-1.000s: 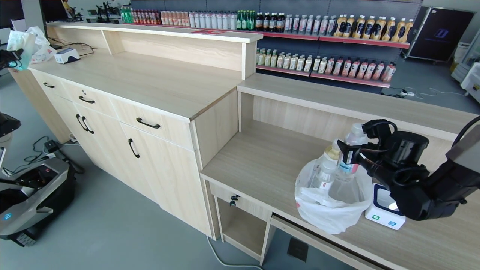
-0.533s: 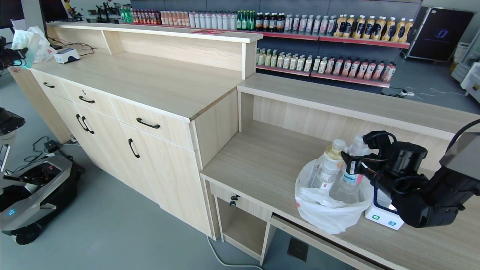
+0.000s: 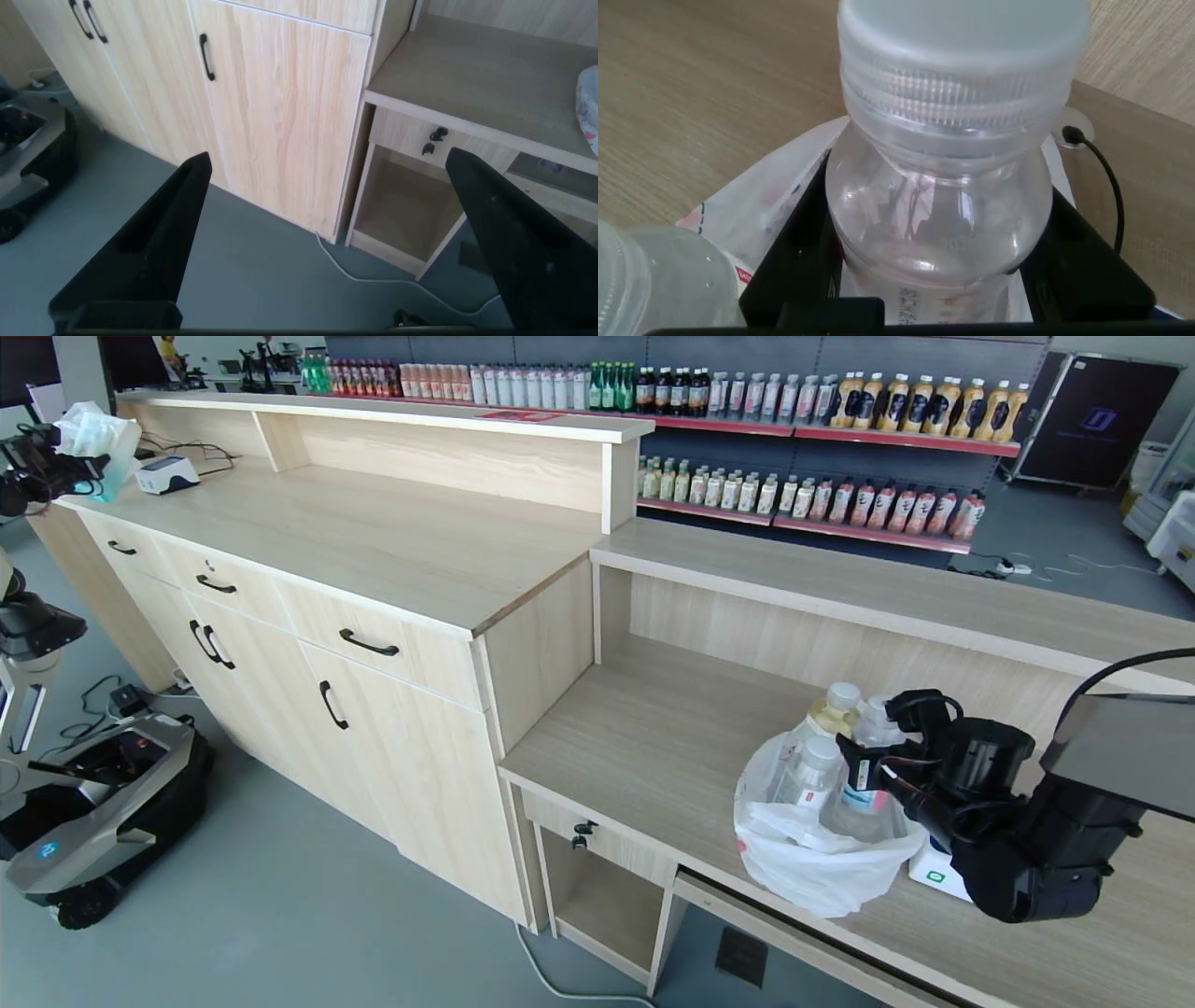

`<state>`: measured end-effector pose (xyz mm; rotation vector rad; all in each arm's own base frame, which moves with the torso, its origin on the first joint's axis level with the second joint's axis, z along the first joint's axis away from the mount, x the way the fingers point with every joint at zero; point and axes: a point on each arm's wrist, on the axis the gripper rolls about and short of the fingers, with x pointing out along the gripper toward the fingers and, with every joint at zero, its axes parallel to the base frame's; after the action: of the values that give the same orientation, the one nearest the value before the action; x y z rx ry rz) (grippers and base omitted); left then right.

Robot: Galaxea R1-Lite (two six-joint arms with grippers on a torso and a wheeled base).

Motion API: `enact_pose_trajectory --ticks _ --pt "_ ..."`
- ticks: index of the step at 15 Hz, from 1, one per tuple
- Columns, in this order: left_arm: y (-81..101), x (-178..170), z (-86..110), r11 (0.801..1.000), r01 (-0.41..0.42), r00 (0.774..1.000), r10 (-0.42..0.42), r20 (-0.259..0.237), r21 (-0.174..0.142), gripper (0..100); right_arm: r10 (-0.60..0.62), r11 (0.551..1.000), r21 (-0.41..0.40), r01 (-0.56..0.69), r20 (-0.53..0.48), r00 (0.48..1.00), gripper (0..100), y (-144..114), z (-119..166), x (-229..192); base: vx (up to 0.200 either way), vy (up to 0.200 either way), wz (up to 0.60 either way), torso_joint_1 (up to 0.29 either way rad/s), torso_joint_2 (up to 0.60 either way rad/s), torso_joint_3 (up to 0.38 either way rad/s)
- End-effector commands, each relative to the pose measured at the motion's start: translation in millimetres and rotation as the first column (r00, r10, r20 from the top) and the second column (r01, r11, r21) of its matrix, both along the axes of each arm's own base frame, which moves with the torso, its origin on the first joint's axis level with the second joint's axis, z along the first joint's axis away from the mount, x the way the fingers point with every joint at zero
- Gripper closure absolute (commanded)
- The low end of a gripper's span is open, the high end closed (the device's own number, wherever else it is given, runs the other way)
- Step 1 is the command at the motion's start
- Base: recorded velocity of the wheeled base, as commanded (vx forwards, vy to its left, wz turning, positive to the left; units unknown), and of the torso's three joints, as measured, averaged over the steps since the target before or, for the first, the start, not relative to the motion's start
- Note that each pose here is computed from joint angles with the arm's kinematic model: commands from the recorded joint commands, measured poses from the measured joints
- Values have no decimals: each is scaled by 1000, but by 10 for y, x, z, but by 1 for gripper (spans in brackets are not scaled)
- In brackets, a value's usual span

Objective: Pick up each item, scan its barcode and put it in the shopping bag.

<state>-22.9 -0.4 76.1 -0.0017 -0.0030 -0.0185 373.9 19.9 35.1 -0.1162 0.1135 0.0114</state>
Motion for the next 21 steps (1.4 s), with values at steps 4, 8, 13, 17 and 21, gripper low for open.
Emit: enact_pose_trajectory --ticks 4,8,13,17,21 --pt "0 0 0 1000 0 1000 0 0 0 0 56 998 -9 -56 -13 998 100 48 -229 22 0 0 0 0 0 0" --pt "0 0 0 1000 0 1000 0 0 0 0 57 998 -15 -57 -27 998 100 48 -281 24 0 0 0 0 0 0" --pt "0 0 0 1000 0 1000 0 0 0 0 66 997 -27 -67 -41 997 0 77 -330 19 0 0 0 0 0 0" --pt "0 0 0 1000 0 1000 0 0 0 0 69 997 -27 -69 -15 998 0 83 -211 15 0 0 0 0 0 0" --pt "0 0 0 1000 0 1000 0 0 0 0 62 998 -25 -60 111 992 0 41 696 -184 0 0 0 0 0 0"
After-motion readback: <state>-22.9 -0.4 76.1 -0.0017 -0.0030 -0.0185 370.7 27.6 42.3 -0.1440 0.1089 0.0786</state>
